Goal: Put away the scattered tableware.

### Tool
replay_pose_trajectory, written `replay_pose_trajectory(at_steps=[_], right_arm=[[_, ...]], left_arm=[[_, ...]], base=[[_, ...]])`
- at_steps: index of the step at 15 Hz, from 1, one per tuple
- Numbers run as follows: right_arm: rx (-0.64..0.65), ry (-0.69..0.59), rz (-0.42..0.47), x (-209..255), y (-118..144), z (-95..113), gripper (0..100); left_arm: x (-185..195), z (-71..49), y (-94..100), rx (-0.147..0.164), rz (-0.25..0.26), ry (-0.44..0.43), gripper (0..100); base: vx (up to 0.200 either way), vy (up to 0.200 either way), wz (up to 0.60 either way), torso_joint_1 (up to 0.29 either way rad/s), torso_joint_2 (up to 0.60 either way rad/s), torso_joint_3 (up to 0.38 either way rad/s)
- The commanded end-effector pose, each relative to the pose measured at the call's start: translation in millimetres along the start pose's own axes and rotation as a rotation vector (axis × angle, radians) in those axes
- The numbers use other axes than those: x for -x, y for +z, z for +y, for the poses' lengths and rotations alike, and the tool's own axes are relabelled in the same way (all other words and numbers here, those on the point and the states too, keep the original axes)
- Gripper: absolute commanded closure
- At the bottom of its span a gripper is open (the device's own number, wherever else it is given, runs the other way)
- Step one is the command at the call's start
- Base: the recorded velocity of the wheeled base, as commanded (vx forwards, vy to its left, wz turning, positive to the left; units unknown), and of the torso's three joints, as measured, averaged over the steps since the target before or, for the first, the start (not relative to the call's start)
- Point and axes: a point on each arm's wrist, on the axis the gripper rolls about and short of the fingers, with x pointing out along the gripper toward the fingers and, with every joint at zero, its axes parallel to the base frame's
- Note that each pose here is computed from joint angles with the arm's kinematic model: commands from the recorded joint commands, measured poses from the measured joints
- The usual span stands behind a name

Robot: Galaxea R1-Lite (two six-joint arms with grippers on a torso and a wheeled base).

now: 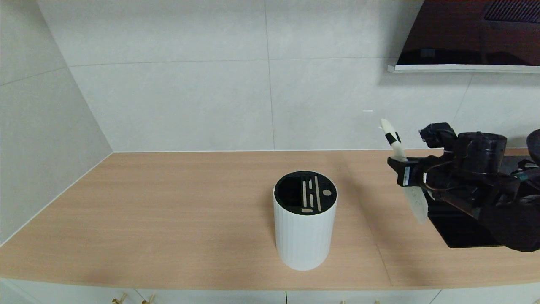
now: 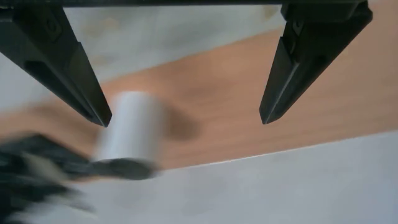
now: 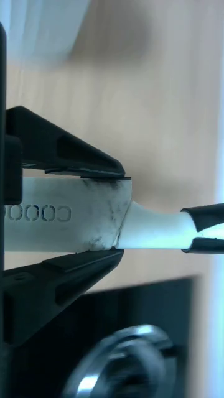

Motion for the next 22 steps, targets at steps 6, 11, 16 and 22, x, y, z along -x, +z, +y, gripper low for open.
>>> replay_pose_trajectory(at_steps=[6, 11, 16, 22], right_arm=[[0.0, 0.227, -0.164, 92, 69, 64, 100], [0.02, 0.408, -0.135, 120, 66, 105, 100], [0.045, 0.444, -0.087, 121, 51, 127, 100], [0.058, 0.49, -0.073, 131, 44, 134, 100]], left_arm=[[-127, 36.0, 36.8, 0.289, 0.371, -0.495, 0], [-229, 26.8, 33.9, 0.463, 0.247, -0.516, 0], [-303, -10.7, -3.7, 0.521, 0.096, -0.456, 0], [-313, -34.0, -11.2, 0.728, 0.108, -0.548, 0]], base=[[0.0, 0.0, 0.0, 0.0, 0.0, 0.0], [0.0, 0.0, 0.0, 0.0, 0.0, 0.0], [0.0, 0.0, 0.0, 0.0, 0.0, 0.0], [0.0, 0.0, 0.0, 0.0, 0.0, 0.0]])
